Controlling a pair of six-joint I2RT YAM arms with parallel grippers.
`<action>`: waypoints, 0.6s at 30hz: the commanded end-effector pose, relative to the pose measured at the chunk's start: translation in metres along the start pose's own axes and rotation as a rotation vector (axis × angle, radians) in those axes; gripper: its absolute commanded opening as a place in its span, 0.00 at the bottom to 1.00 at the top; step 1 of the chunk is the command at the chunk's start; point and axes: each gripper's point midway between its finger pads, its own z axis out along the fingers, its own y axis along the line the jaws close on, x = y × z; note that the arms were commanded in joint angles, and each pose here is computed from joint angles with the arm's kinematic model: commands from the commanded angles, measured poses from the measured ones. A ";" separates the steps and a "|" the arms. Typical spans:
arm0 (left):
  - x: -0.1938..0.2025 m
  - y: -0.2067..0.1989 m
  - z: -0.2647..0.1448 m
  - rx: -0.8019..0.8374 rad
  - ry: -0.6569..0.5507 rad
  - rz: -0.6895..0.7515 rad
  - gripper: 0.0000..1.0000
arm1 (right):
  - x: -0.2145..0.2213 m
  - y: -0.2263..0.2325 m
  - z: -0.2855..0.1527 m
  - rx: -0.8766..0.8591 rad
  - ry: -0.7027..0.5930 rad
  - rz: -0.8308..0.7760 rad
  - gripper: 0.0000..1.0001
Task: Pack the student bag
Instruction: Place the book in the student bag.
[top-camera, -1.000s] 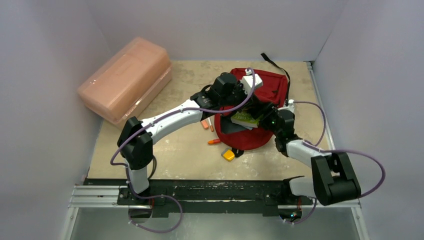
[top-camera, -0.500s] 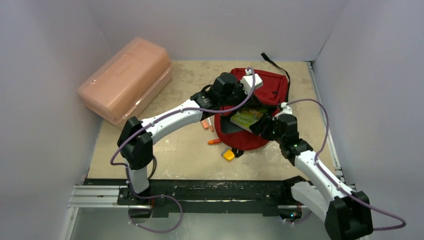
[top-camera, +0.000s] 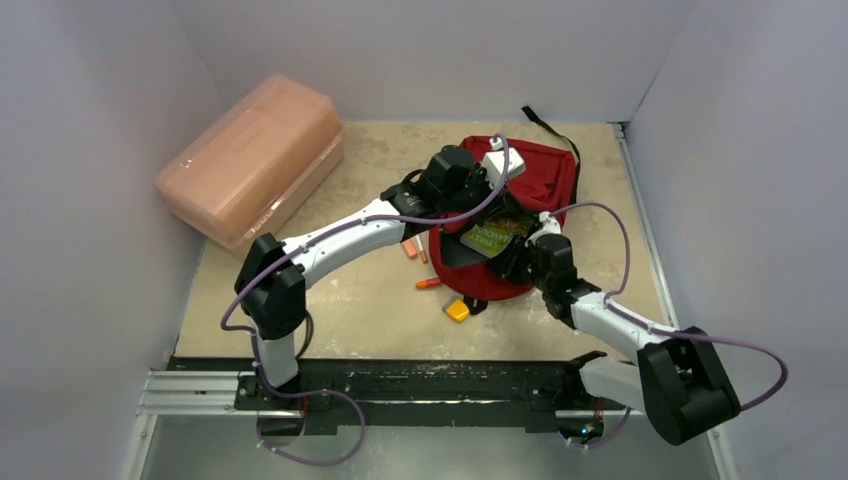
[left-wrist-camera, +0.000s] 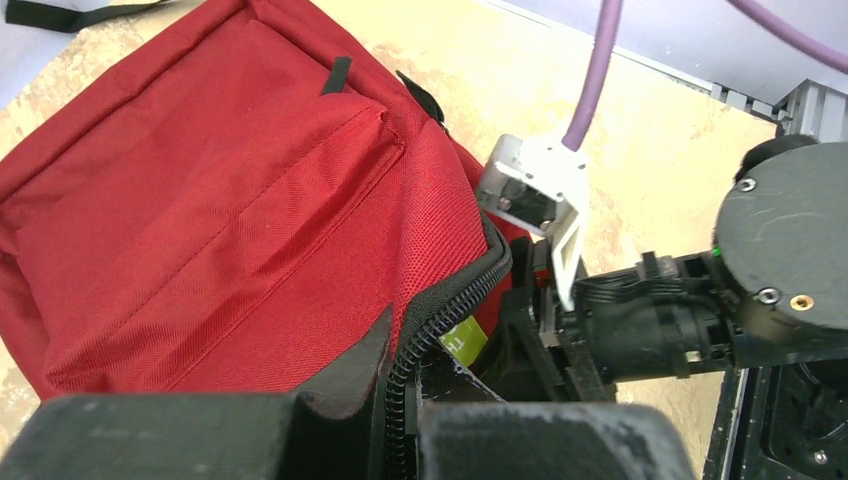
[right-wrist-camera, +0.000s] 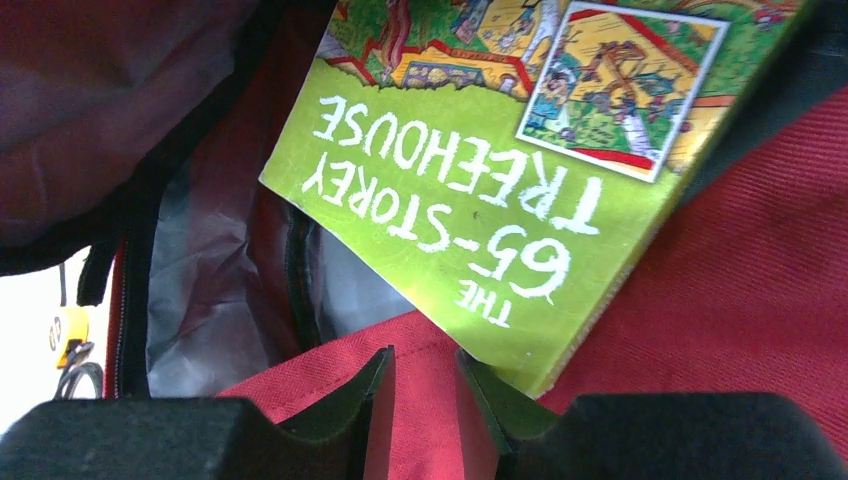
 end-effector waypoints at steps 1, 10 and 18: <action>-0.044 -0.007 -0.013 0.032 -0.107 -0.009 0.00 | -0.021 0.016 0.015 -0.065 -0.100 -0.057 0.31; -0.044 -0.011 -0.017 0.048 -0.105 -0.028 0.00 | -0.054 0.006 0.054 0.055 -0.265 -0.104 0.30; -0.034 -0.010 -0.021 0.038 -0.087 -0.018 0.00 | -0.105 0.024 0.071 0.066 -0.409 -0.077 0.31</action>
